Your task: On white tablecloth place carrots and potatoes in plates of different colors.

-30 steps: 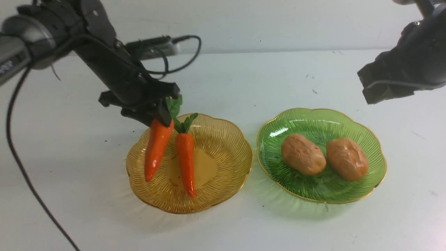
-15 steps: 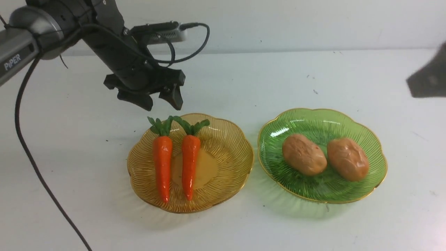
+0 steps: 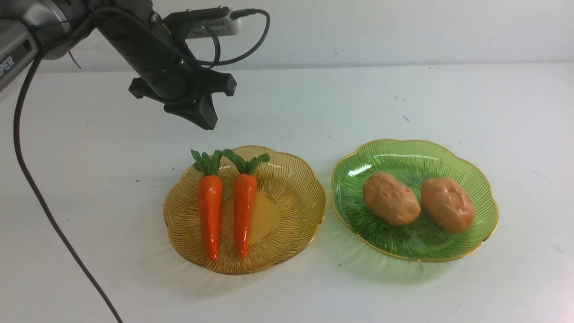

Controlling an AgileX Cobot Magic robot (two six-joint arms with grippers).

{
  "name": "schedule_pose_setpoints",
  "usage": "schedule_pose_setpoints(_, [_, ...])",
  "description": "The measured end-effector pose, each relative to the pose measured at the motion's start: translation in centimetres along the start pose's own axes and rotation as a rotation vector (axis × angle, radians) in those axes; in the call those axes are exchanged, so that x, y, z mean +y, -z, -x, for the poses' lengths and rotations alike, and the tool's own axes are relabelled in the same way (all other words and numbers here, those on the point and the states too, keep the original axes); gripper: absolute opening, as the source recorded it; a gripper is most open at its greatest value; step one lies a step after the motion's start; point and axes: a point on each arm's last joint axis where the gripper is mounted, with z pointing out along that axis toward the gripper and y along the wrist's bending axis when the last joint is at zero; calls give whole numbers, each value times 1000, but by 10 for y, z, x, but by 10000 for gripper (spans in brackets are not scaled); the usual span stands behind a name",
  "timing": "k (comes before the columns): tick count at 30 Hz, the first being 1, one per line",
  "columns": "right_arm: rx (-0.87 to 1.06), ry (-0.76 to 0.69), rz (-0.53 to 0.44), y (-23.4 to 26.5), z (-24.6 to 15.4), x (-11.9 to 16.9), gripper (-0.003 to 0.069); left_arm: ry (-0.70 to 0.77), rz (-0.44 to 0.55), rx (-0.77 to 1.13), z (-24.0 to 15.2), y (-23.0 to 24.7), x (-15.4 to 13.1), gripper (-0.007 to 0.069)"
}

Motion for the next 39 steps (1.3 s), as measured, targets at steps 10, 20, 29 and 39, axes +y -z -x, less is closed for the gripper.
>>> schedule_pose_setpoints(10, [19, 25, -148, 18, -67, -12, -15, -1, 4, 1, 0, 0, 0, -3])
schedule_pose_setpoints(20, [44, 26, -252, 24, -129, -17, -15, -3, 6, -19, -2, 12, -5, -3])
schedule_pose_setpoints(29, [59, 24, -252, 24, -131, -17, -15, -22, 65, -21, -129, 104, -29, -3])
schedule_pose_setpoints(39, [59, 24, -252, 24, -131, -17, -15, 0, 90, -571, -308, 93, -23, -3])
